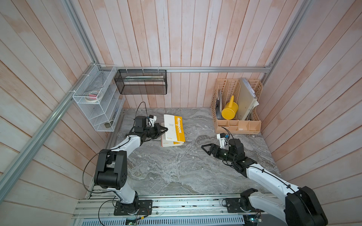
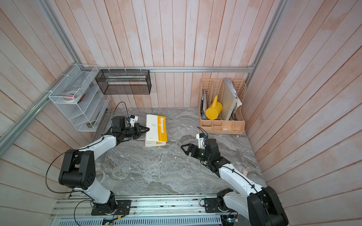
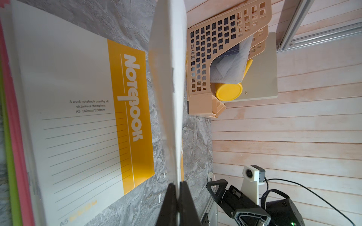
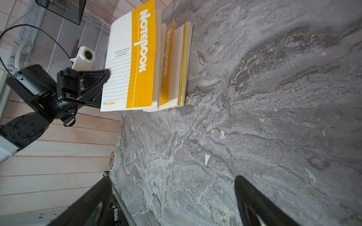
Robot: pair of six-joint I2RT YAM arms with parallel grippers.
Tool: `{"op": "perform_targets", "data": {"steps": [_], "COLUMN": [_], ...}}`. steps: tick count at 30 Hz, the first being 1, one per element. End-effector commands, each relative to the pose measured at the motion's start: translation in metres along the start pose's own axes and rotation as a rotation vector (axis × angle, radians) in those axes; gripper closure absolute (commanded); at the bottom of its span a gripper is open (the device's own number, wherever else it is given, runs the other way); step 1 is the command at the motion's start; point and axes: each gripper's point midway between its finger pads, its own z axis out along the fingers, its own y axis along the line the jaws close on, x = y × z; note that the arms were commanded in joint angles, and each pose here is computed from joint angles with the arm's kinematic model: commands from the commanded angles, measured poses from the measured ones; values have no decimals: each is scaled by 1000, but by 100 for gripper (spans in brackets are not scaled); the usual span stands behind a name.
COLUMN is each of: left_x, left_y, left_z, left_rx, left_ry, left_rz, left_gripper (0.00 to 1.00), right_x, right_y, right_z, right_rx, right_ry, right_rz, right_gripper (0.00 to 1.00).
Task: Close the notebook
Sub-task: Place the notebook at the notebook.
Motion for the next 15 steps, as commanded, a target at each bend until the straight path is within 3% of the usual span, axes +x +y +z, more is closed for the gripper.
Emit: {"op": "perform_targets", "data": {"steps": [1, 15], "left_x": [-12, -22], "left_y": [-7, 23], "left_z": [0, 7], "left_rx": [32, 0], "left_ry": [1, 6], "left_rz": [29, -4], "left_gripper": [100, 100], "right_x": [-6, 0], "right_y": [6, -1], "right_z": [3, 7], "right_rx": [-13, 1], "right_ry": [-26, -8], "right_rz": [-11, -2], "right_gripper": [2, 2]}}
